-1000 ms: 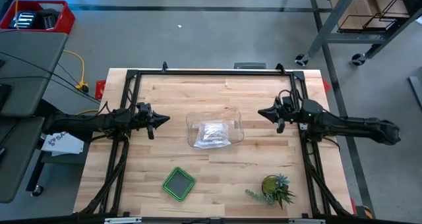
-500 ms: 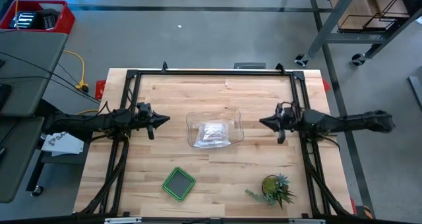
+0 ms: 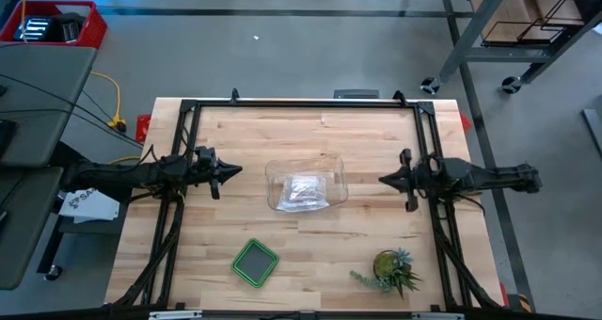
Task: Roll bandage
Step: Return to Home Position
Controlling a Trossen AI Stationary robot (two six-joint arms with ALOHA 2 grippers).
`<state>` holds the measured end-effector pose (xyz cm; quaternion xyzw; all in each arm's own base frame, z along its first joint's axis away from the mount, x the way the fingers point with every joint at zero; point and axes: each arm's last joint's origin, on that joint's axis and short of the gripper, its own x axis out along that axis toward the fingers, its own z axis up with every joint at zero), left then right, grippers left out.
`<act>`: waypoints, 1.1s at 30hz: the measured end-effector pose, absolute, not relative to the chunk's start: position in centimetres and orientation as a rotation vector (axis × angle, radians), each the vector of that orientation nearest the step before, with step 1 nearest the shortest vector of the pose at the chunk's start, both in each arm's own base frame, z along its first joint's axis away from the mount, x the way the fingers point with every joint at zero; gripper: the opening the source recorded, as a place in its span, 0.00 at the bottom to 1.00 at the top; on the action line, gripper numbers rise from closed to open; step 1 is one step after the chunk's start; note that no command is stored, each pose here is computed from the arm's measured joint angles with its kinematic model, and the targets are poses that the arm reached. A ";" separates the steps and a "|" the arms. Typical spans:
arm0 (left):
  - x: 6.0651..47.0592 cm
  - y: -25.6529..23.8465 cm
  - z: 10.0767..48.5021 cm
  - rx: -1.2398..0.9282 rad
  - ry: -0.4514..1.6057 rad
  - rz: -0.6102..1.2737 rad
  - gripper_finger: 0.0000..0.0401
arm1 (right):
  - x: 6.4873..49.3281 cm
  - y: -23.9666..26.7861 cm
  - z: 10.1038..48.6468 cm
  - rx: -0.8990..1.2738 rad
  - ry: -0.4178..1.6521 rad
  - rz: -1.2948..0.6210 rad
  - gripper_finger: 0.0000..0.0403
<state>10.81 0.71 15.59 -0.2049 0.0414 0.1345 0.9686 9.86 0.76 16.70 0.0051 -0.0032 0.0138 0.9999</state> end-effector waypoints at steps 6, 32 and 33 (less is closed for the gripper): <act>10.8 0.7 15.6 -0.414 0.084 0.272 0.00 | 9.7 0.1 16.9 -0.026 -0.026 -0.040 0.00; 10.8 0.7 15.6 -0.414 0.087 0.272 0.00 | 9.8 0.1 16.8 -0.042 -0.016 -0.026 0.00; 10.8 0.7 15.6 -0.414 0.087 0.272 0.00 | 9.8 0.1 16.8 -0.042 -0.016 -0.026 0.00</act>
